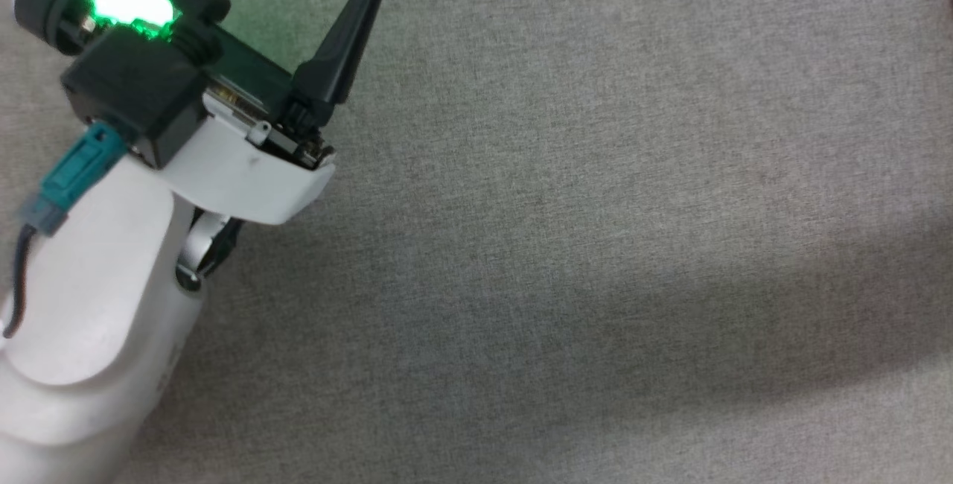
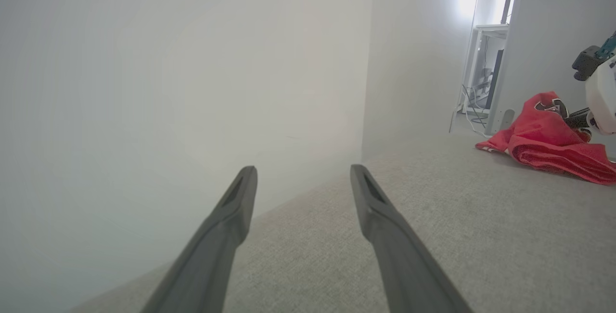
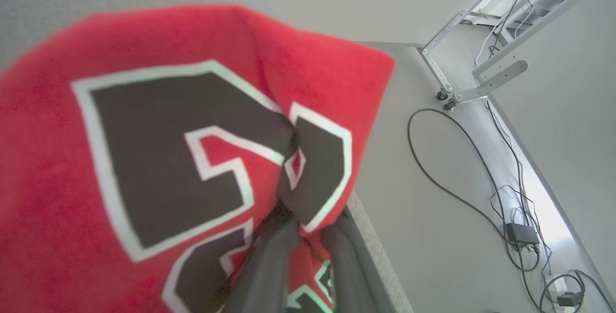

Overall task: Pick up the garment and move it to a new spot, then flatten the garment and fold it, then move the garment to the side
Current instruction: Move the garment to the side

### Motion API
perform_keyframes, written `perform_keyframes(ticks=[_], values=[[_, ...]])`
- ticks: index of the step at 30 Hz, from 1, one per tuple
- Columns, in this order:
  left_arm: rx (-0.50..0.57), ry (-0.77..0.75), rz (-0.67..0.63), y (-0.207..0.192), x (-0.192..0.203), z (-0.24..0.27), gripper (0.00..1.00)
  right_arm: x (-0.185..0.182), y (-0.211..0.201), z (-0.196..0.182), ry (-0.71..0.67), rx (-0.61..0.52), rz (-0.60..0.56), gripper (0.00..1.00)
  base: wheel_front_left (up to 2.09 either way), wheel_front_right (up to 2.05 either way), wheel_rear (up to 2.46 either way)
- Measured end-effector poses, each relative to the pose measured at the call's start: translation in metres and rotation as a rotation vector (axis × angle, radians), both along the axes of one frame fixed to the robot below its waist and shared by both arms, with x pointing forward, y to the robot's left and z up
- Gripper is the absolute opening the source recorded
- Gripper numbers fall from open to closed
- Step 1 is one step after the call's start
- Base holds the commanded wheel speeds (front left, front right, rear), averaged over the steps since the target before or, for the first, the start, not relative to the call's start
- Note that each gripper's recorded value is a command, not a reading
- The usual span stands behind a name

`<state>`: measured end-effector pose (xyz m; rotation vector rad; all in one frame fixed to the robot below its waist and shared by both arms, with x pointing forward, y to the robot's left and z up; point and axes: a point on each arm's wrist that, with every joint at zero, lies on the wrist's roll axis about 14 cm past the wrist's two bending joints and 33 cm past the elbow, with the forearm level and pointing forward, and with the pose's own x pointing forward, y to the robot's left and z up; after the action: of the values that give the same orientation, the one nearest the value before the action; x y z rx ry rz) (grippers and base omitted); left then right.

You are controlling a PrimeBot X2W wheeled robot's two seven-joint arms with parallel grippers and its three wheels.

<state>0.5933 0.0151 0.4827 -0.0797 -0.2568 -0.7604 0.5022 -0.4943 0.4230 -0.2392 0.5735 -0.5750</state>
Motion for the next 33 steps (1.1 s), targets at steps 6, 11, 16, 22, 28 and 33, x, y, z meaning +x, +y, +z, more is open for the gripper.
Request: perform_keyframes(ticks=[6,11,16,22,28,33], values=[[-0.014,0.031,0.032,0.006,-0.006,0.004,1.00,0.004,0.001,0.020,-0.060,-0.009,0.021,1.00,0.00,0.00,0.00],[-0.029,0.070,0.074,0.015,-0.021,0.010,1.00,0.007,0.017,0.037,-0.096,0.008,0.081,1.00,0.00,0.00,0.00],[-0.037,0.123,0.141,0.032,-0.041,0.013,1.00,0.009,0.064,0.032,-0.089,0.076,0.205,1.00,0.00,0.00,0.00],[-0.037,0.212,0.239,0.061,-0.074,0.006,1.00,0.001,0.134,0.024,-0.133,0.179,0.369,1.00,0.00,0.00,0.00],[-0.022,0.283,0.359,0.100,-0.110,-0.003,1.00,-0.013,0.198,0.023,-0.230,0.276,0.505,1.00,0.00,0.00,0.00],[-0.029,0.324,0.465,0.136,-0.142,-0.006,1.00,-0.031,0.235,0.029,-0.304,0.329,0.584,1.00,0.00,0.00,0.00]])
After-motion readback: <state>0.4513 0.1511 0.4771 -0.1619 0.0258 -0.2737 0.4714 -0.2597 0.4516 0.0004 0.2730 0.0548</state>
